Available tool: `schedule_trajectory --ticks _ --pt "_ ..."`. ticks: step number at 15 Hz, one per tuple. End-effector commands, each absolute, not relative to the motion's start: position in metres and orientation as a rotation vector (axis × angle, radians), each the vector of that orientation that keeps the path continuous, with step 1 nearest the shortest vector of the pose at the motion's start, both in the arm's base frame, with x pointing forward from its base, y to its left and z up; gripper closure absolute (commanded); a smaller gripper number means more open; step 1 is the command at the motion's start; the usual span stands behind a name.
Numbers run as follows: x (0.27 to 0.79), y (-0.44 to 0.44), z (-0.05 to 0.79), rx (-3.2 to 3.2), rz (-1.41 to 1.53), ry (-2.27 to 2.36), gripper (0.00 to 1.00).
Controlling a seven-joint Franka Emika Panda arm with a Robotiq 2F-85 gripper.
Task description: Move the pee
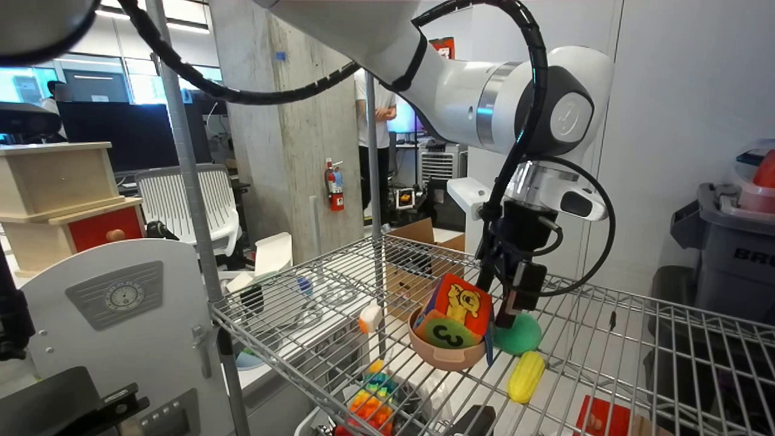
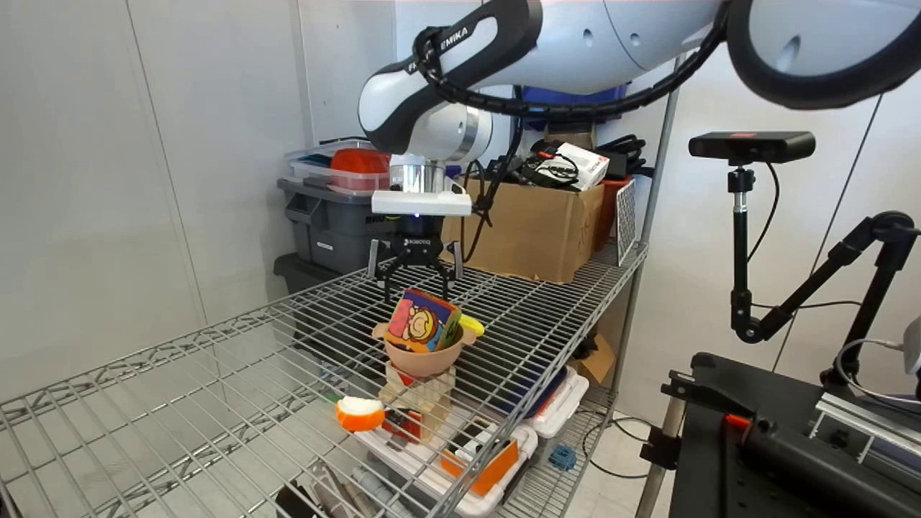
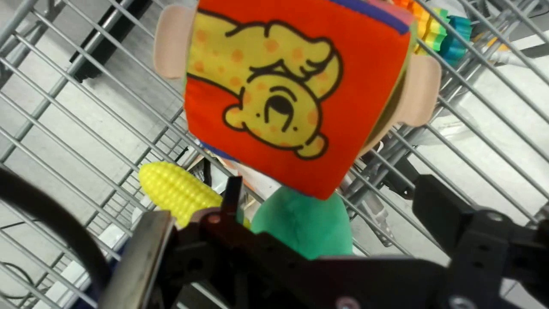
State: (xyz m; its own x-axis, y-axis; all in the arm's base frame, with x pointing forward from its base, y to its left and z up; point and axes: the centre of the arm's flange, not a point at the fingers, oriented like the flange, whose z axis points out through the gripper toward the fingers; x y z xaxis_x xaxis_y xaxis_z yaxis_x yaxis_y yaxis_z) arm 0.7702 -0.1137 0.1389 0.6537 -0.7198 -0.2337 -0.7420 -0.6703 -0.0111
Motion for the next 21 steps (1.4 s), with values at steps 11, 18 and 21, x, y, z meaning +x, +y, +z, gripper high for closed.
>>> schedule_trajectory --ticks 11,18,21 --pt "0.848 -0.137 0.120 -2.808 0.242 1.441 0.00" --pt "0.851 -0.132 0.118 -2.850 0.170 1.425 0.58" --pt "0.852 -0.131 0.119 -2.853 0.146 1.423 0.79"
